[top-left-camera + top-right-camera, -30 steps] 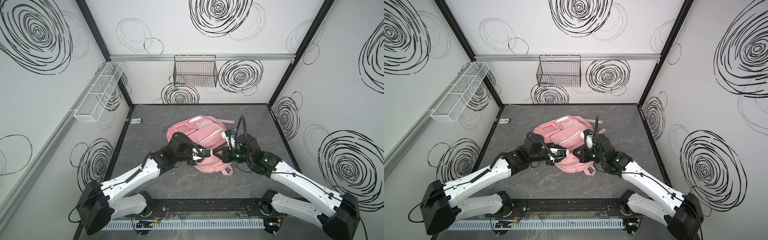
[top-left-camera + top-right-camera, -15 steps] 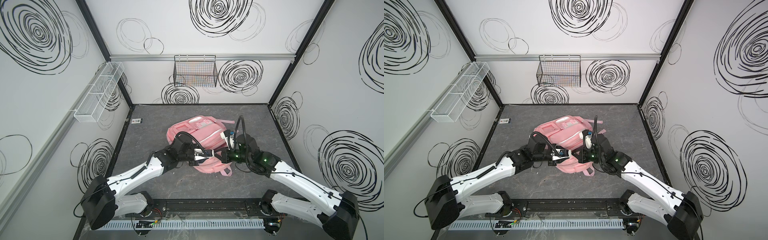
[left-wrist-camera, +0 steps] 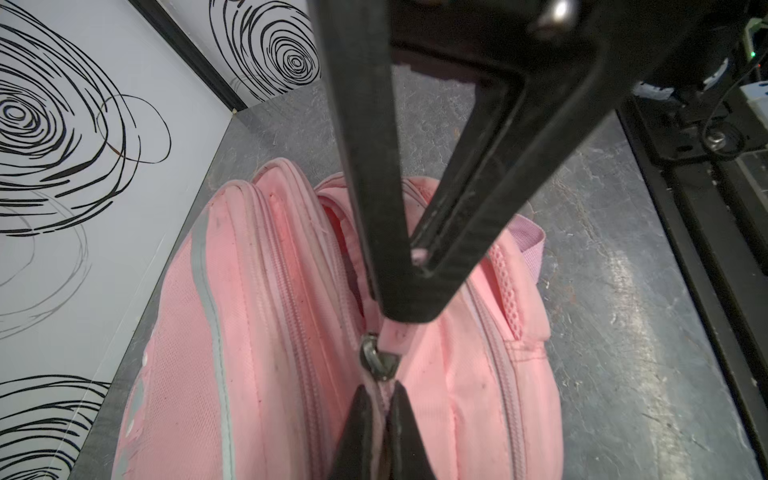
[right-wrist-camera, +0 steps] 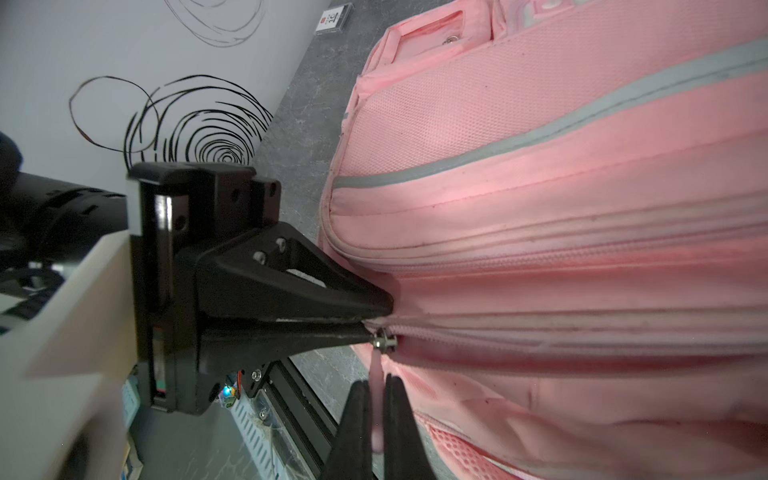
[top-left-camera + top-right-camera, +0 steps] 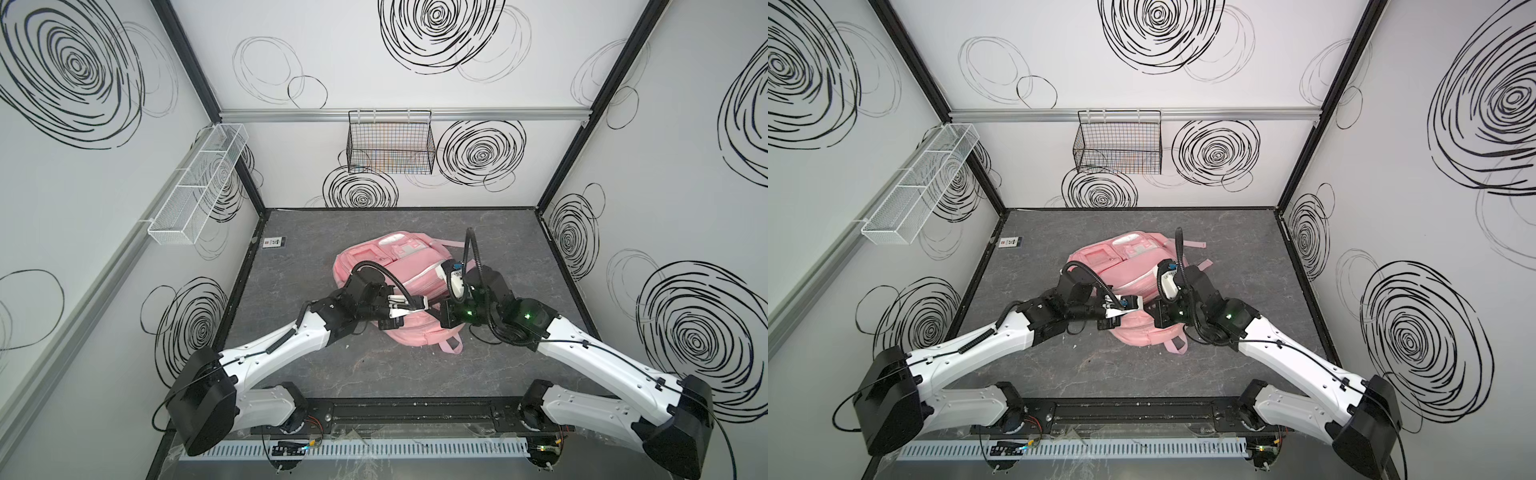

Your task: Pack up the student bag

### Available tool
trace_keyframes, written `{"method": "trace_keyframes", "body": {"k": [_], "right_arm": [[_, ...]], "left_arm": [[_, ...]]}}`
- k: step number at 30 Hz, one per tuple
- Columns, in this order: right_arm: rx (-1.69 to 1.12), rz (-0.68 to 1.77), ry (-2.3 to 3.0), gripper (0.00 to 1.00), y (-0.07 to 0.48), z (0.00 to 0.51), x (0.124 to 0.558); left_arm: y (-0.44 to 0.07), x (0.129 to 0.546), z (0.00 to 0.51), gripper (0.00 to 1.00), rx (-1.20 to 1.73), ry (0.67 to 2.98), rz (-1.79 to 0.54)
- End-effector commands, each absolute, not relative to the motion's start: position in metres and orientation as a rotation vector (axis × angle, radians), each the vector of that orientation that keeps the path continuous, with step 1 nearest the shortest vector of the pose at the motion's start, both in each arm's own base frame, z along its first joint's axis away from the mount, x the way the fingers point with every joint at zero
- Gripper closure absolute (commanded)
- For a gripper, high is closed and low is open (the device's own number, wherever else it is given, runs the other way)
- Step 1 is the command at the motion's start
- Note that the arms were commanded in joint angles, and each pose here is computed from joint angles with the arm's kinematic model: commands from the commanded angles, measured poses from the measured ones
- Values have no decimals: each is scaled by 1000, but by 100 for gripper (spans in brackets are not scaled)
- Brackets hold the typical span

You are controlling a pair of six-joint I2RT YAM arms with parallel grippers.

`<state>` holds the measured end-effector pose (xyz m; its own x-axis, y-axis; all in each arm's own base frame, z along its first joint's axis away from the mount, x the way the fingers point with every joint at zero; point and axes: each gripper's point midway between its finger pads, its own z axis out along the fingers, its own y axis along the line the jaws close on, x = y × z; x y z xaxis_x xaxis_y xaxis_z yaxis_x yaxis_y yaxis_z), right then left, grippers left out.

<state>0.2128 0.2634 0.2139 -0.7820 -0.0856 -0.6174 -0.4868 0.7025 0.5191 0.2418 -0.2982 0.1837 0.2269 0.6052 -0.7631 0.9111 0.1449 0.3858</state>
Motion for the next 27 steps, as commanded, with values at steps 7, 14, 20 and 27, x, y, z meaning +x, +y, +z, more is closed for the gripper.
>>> {"method": "trace_keyframes", "body": {"k": [7,14,20,27], "right_arm": [[-202,510,2259,100,182,239,271],[-113,443,2268,100,144,232,285],[-35,297,2298,100,110,221,292],[59,227,2289,100,71,221,296]], "left_arm": [[-259,254,180,100,1508,1550,-280],[-237,257,194,100,1436,1550,-240],[-216,267,203,100,1379,1562,-152],[-160,297,239,100,1109,1525,55]]}}
